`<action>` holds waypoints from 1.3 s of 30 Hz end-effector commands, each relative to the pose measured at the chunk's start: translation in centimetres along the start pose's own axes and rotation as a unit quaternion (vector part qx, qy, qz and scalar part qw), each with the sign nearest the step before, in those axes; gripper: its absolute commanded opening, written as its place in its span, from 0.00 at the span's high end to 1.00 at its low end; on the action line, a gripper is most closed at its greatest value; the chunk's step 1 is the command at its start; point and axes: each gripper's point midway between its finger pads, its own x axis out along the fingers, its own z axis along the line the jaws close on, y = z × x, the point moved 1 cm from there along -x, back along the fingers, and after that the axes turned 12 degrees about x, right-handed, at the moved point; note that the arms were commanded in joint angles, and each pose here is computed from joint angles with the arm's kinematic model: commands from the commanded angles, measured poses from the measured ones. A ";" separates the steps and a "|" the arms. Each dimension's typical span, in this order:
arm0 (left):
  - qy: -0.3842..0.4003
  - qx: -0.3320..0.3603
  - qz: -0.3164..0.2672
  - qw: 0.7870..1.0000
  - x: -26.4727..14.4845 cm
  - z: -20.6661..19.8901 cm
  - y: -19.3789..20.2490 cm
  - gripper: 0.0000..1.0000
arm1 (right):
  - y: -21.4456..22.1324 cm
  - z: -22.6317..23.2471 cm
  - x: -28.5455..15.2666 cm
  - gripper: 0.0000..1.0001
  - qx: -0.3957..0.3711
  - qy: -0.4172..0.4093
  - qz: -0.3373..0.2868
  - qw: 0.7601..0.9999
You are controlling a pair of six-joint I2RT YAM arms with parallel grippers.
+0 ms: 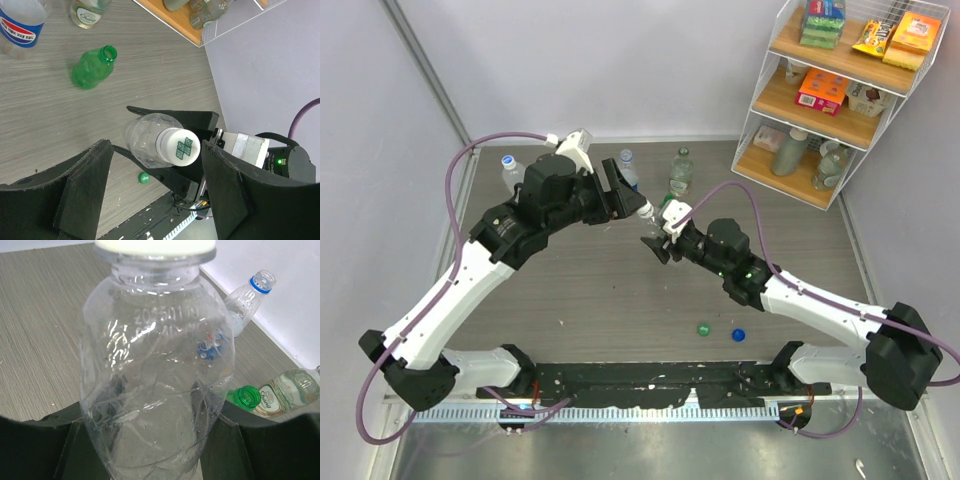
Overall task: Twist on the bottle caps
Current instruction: Screw the bottle cap onto the plastic bottle.
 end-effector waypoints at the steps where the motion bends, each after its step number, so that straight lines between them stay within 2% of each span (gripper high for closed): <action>1: 0.013 0.006 -0.023 1.000 -0.4 -1.0 -1.7 0.24 | -0.8 -0.2 0.4 0.99 -0.014 0.006 -0.013 1.000; 8: 0.024 0.013 0.000 1.000 0.1 -1.4 -1.0 0.32 | 0.2 -0.2 0.7 0.99 -0.016 0.003 0.012 1.000; 12: 0.018 0.022 0.011 1.000 0.2 -1.1 -0.7 0.33 | 0.6 -0.2 0.7 0.99 -0.015 0.005 0.027 1.000; 20: -0.009 0.032 0.033 0.999 0.9 -0.1 0.1 0.37 | 0.5 -0.3 0.8 0.99 -0.012 0.006 0.030 0.999; 30: 0.009 0.024 0.050 0.998 1.5 -0.6 1.2 0.39 | 0.5 -0.2 0.7 0.99 -0.012 0.003 0.032 0.999; 33: 0.007 0.024 0.055 0.998 1.6 -0.5 1.4 0.44 | 0.3 -0.2 0.7 0.99 -0.012 0.004 0.031 0.999; 39: -0.002 0.028 0.057 0.998 1.6 -0.1 1.5 0.44 | 0.0 -0.1 0.6 0.99 -0.010 0.001 0.026 1.000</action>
